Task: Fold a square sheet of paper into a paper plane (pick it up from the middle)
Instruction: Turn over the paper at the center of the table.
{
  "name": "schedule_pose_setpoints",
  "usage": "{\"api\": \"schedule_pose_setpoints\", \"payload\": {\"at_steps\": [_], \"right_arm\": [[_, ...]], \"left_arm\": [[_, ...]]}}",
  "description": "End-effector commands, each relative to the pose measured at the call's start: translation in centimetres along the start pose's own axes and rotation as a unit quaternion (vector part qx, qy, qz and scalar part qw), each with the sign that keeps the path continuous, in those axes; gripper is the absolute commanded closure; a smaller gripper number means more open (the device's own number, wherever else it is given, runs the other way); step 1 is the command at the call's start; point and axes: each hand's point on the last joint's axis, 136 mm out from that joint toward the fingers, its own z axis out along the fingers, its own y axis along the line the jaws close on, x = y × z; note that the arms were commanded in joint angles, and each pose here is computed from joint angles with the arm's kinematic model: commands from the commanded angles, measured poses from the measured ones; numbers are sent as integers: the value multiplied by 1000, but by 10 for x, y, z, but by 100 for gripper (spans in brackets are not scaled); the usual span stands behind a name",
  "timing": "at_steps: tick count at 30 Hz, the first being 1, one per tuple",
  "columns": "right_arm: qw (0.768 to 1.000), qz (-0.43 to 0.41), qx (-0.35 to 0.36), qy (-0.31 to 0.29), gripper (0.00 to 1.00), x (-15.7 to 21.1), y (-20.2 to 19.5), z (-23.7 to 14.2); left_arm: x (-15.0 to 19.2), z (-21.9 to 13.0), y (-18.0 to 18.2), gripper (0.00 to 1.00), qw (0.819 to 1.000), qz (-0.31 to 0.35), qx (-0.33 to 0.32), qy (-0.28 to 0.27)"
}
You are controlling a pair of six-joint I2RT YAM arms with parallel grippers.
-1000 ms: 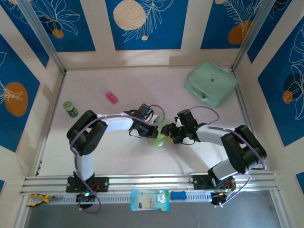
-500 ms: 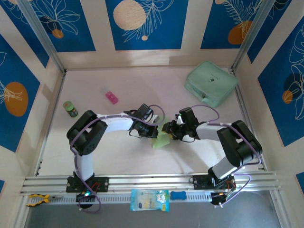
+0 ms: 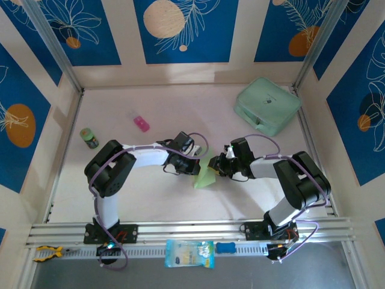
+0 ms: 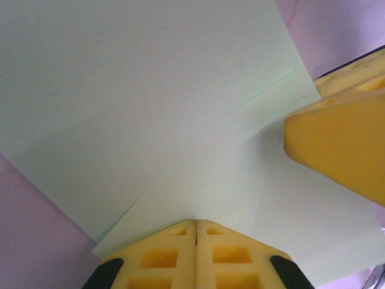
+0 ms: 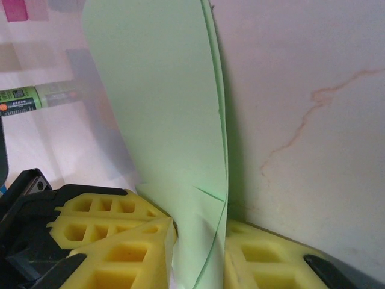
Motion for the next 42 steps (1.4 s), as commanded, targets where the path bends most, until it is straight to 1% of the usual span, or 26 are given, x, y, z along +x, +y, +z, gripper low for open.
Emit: {"api": "schedule_pose_setpoints", "payload": {"at_steps": [1,4,13,16,19,21,22,27,31,37,39,41,42], "right_arm": [[999,-22,-20,14,76,3,3,2],[999,-20,-22,16,76,2,0,3],[999,-26,-35,18,90,1,2,-1],[998,-40,-46,15,92,1,11,-5],[998,-52,-41,6,93,0,17,-12],[997,-65,-30,-3,93,-2,21,-18],[997,-74,-21,-8,93,-3,23,-22],[991,-123,34,-35,93,-7,35,-44],[981,-163,88,-56,93,-10,42,-61],[963,-197,172,-71,93,-16,44,-79],[951,-211,212,-79,93,-20,42,-85],[930,-239,266,-91,94,-25,41,-93],[914,-252,303,-100,94,-29,38,-99]], "left_arm": [[14,2,10,97,1000,-14,-9,20],[15,3,11,97,1000,-16,-11,22],[13,-5,7,95,1000,-13,-10,10],[9,-13,5,92,1000,-8,-16,-2],[3,-28,-2,82,999,-2,-14,-29],[-3,-40,-6,78,998,7,-20,-51],[-6,-48,-6,75,998,11,-27,-64],[-19,-83,-1,67,989,18,-67,-129],[-24,-108,12,66,979,8,-101,-176],[-23,-143,35,63,961,-14,-147,-234],[-22,-153,42,60,955,-21,-159,-248],[-20,-161,49,60,950,-30,-169,-259],[-19,-165,53,59,948,-36,-175,-265]]}}
